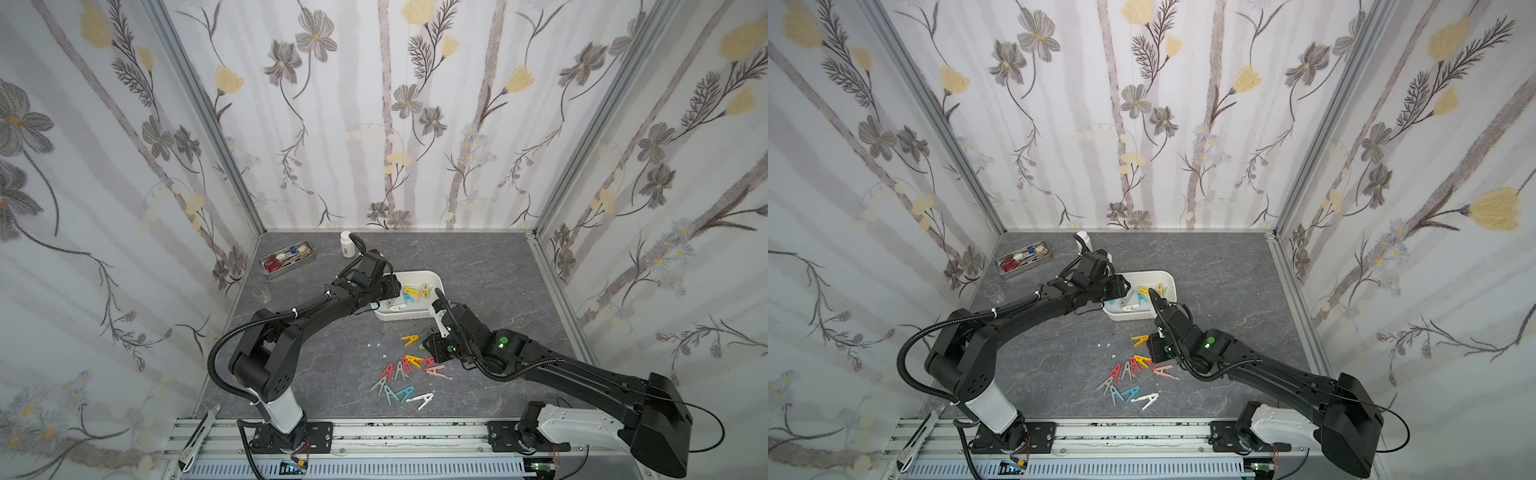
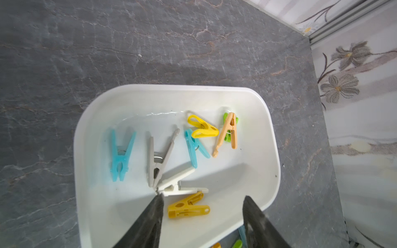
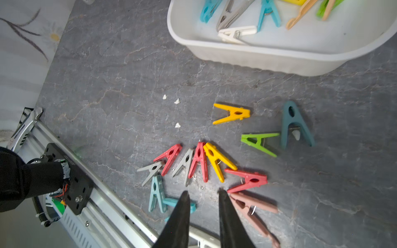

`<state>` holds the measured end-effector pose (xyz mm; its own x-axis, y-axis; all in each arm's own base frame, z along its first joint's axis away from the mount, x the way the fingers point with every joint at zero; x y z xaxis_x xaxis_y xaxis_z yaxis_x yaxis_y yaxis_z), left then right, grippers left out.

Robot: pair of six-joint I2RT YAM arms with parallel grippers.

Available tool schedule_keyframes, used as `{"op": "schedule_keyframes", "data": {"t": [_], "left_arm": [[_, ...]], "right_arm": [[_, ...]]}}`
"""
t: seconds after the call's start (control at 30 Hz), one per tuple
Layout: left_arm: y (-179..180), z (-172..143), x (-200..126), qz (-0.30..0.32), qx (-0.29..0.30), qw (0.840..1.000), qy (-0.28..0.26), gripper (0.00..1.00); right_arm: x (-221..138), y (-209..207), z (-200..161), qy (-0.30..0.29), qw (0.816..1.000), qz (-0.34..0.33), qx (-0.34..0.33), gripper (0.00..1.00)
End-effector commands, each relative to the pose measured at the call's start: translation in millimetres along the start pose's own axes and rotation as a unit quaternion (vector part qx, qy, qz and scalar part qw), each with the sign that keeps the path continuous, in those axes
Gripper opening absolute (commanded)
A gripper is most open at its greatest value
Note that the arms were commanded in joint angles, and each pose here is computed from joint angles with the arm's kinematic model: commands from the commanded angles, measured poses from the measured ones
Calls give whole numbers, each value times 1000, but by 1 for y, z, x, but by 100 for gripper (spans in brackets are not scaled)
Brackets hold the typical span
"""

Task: Put the clothespins into the storage box
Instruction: Place the clothespin in the storage box, then pick up the clothespin from the center of the board.

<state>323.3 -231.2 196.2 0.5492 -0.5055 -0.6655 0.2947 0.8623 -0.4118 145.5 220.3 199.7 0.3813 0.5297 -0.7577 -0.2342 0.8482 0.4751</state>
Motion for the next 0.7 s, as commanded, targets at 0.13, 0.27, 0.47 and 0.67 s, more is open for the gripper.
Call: {"op": "schedule_keyframes", "data": {"t": [0.13,0.27,0.47,0.67], "left_arm": [[-3,3,-26,-18,3,997,-78,65],[2,-2,-40,-14,0,995,-99,67],[4,-9,-51,-28,0,994,-109,67],[8,-15,-56,-42,-2,993,-111,67]], "right_arm": [[-1,7,-64,47,993,-85,69,38],[3,10,-101,90,986,-91,103,48],[11,10,-126,126,977,-94,147,51],[22,6,-129,122,972,-68,190,53]]}}
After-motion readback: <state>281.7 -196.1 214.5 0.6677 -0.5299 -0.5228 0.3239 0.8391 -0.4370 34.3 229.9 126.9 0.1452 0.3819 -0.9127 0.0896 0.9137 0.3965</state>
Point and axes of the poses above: each gripper's point midway between its finger pads, its own x axis out along the fingers, its own y axis along the line the jaws close on, z = x × y, the point moved 9 cm from there along -x, back along the fingers, and after that the axes turned 11 degrees about x, right-handed, at the moved point
